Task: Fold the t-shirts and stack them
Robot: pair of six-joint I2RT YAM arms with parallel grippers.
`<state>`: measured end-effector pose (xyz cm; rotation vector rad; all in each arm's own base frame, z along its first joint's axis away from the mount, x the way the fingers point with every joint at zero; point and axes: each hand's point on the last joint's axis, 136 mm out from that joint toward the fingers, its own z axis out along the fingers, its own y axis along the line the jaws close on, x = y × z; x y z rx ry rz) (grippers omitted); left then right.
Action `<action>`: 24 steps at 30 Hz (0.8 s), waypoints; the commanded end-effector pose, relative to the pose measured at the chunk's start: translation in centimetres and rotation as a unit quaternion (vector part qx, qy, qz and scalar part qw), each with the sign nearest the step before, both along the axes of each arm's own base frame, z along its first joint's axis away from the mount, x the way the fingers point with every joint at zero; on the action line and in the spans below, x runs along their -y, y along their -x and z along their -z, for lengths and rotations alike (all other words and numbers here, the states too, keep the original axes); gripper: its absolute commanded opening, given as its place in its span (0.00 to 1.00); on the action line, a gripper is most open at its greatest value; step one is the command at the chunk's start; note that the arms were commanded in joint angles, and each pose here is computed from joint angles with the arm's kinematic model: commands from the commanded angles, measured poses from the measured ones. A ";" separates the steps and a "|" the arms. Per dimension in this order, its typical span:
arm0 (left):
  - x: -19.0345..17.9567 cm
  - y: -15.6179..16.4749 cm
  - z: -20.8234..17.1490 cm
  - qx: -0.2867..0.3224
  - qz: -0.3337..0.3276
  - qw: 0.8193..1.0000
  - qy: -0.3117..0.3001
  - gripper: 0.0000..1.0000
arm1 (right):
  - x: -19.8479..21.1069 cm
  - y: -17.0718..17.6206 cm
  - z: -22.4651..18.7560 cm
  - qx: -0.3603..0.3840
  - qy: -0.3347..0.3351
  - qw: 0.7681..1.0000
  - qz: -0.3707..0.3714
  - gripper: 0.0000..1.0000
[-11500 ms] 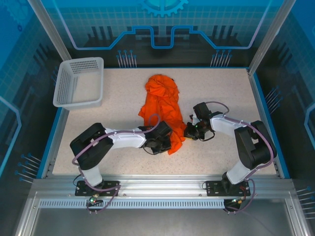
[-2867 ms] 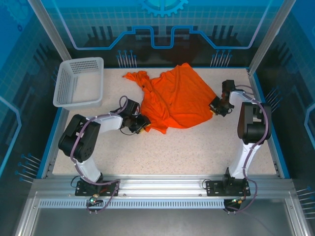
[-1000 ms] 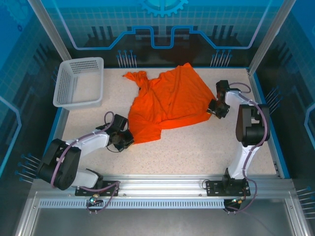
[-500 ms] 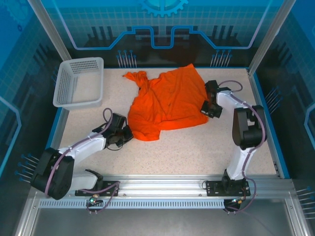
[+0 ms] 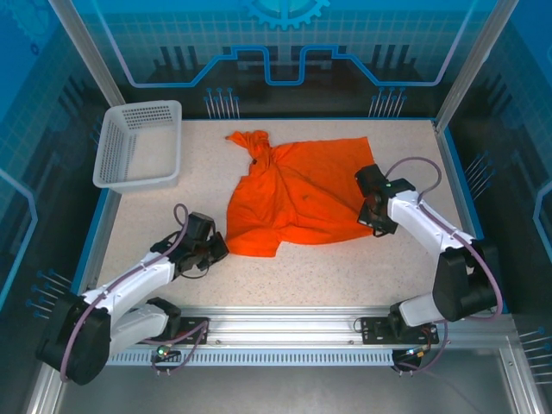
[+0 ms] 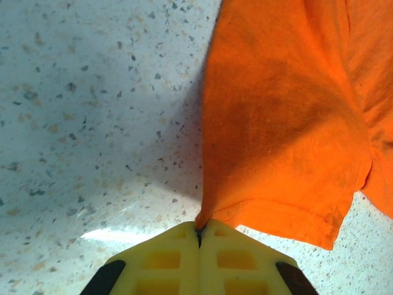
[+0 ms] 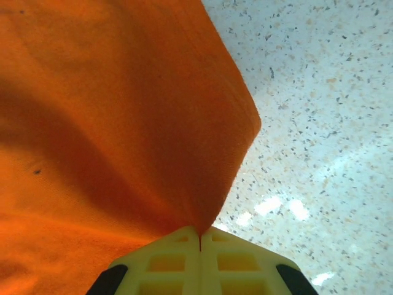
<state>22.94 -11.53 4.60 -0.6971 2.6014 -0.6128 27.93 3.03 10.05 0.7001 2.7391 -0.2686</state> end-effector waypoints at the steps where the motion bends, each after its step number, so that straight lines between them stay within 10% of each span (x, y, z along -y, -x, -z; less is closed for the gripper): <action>1: -0.5 0.6 0.1 -0.001 0.008 1.000 -0.017 0.00 | -0.5 -1.9 -2.5 0.007 0.048 0.999 -0.012 0.00; 7: -0.7 0.1 -0.4 0.004 -0.002 1.000 -0.022 0.00 | -4.2 -10.9 -1.1 -0.071 0.116 0.985 -0.105 0.02; 16: -1.1 0.3 -0.3 -0.010 -0.009 1.000 -0.022 0.00 | -6.4 -18.4 2.0 -0.125 0.112 0.973 -0.160 0.48; 24: -0.7 -0.1 0.1 -0.022 -0.009 1.000 -0.014 0.02 | -6.8 -16.0 -2.5 0.051 -0.156 0.982 -0.093 0.56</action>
